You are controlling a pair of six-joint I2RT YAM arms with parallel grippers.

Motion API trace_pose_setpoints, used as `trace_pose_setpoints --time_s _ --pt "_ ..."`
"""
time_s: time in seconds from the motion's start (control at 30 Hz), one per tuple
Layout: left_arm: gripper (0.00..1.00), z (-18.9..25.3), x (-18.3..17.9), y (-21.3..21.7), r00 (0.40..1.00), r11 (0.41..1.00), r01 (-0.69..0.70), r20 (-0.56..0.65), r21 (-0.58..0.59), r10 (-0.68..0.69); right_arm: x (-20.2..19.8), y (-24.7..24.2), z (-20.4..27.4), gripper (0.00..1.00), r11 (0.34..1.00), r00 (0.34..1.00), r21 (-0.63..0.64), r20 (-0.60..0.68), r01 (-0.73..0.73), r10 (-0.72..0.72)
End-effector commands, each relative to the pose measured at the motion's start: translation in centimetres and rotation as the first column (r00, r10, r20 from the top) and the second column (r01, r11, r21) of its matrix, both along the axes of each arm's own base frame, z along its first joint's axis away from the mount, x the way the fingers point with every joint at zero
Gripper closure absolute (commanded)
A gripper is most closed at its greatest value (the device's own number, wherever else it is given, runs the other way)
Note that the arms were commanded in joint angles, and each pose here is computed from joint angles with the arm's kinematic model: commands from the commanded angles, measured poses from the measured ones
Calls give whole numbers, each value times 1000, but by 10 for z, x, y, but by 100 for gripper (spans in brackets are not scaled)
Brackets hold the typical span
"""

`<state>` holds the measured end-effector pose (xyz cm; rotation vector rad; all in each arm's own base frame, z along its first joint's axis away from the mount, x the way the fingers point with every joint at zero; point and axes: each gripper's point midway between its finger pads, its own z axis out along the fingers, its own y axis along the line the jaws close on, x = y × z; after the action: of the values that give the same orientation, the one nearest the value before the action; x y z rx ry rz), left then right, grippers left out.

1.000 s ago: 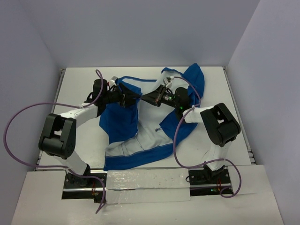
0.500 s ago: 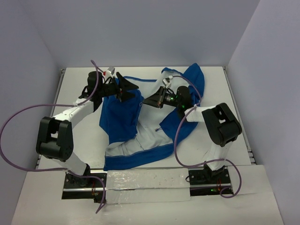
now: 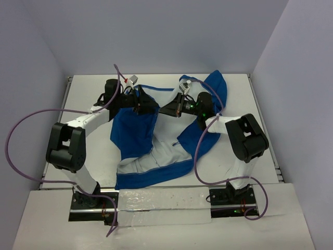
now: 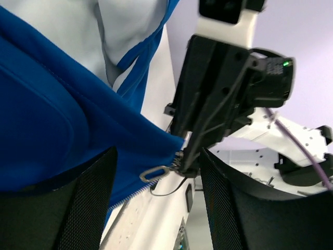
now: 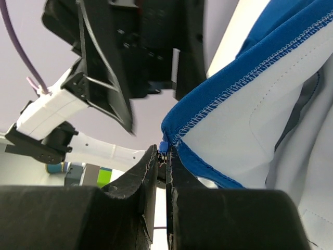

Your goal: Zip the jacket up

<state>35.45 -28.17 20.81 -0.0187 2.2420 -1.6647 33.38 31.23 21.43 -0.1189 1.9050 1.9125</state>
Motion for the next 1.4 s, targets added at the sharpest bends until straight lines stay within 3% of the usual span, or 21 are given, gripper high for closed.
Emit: trace_pose_setpoints --time_s 0.0,0.23,0.47,0.67,0.93,1.07,1.37 --pt "30 8 -3 -13 996 998 57 67 -17 -56 -3 0 36 100 998 992 46 116 -48 42" --pt "32 17 -7 -22 994 990 88 77 -110 -80 -2 1 34 100 997 993 45 108 -61 56" --pt "67 18 -9 -24 996 985 81 58 -149 -73 -3 1 30 100 997 994 41 95 -66 62" --pt "79 24 -11 -22 996 984 68 69 -166 -57 -2 1 24 100 997 995 36 84 -64 61" --pt "77 19 -11 -21 998 986 44 49 -163 -36 -2 1 21 100 997 995 33 78 -68 66" --pt "89 19 -10 -20 999 985 25 38 -171 -18 -2 0 21 100 997 995 33 79 -65 62" --pt "100 22 -6 -12 1000 981 -10 16 -195 13 0 0 15 100 998 997 33 60 -58 56"
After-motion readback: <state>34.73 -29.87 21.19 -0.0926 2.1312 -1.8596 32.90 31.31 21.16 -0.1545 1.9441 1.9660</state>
